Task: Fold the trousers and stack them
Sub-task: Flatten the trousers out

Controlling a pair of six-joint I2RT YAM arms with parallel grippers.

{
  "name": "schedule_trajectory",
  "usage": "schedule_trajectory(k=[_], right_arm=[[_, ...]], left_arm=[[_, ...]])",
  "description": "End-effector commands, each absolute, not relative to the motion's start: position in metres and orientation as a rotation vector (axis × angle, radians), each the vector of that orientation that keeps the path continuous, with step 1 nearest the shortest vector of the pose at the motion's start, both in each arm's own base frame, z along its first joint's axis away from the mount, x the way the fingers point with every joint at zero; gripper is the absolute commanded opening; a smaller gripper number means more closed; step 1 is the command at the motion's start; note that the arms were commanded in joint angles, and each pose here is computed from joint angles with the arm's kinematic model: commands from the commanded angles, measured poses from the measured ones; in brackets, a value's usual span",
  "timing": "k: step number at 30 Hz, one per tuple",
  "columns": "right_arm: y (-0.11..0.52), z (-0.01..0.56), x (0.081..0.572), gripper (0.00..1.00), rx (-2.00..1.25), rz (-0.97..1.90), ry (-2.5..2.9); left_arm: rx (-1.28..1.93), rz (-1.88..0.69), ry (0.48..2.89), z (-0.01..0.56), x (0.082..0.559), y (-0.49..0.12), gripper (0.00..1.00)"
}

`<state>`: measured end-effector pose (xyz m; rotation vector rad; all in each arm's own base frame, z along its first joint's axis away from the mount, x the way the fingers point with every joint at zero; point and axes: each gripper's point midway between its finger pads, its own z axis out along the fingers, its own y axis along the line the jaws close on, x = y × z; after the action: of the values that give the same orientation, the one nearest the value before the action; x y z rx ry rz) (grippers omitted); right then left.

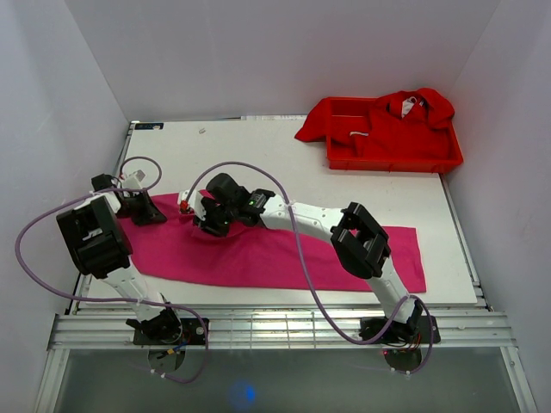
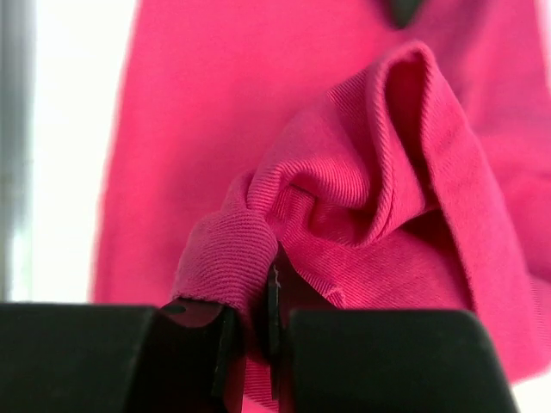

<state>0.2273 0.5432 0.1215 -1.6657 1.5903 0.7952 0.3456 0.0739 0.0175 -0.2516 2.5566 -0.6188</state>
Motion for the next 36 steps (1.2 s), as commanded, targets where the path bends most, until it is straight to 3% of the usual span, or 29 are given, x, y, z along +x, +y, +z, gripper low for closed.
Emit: schedule_trajectory(k=[1,9,11,12,13,14,15,17,20,25,29,32,36], right_arm=[[0.541,0.147,0.158,0.08,-1.753,1.191,1.568],[0.517,0.135,0.084,0.08,-1.981,1.472,1.533],[0.51,0.128,0.074,0.16,-2.018,1.455,1.533],[0.506,0.131,0.069,0.38,-2.046,1.424,1.494],[0.499,0.123,0.067,0.51,-2.065,1.396,1.504],[0.496,0.12,0.074,0.76,-2.068,1.332,1.508],[0.492,0.127,0.079,0.85,-2.061,1.28,1.498],[0.478,0.119,0.092,0.91,-2.08,1.172,1.498],[0.447,0.129,0.12,0.93,-2.041,1.115,1.518],[0.415,0.196,0.146,0.91,-1.85,1.201,1.428],[0.415,0.224,0.224,0.85,-1.499,1.267,1.61],[0.41,0.182,0.305,0.81,-1.117,1.468,2.025],[0.402,0.119,0.287,0.89,-0.895,1.615,2.293]], left_arm=[[-0.304,-0.377,2.795,-0.048,0.305,0.102,0.0],[-0.302,-0.363,2.797,-0.047,0.308,0.105,0.0],[-0.303,-0.366,2.795,-0.047,0.31,0.105,0.0],[-0.305,-0.367,2.799,-0.049,0.309,0.105,0.0],[-0.306,-0.369,2.802,-0.049,0.309,0.105,0.0],[-0.308,-0.367,2.806,-0.05,0.309,0.106,0.0],[-0.307,-0.366,2.809,-0.051,0.308,0.106,0.0],[-0.301,-0.364,2.811,-0.052,0.307,0.106,0.0],[-0.3,-0.36,2.813,-0.053,0.307,0.106,0.0],[-0.301,-0.372,2.811,-0.053,0.307,0.105,0.0],[-0.309,-0.382,2.809,-0.054,0.307,0.104,0.0],[-0.311,-0.381,2.803,-0.049,0.31,0.105,0.0],[-0.293,-0.359,2.802,-0.046,0.309,0.106,0.0]])
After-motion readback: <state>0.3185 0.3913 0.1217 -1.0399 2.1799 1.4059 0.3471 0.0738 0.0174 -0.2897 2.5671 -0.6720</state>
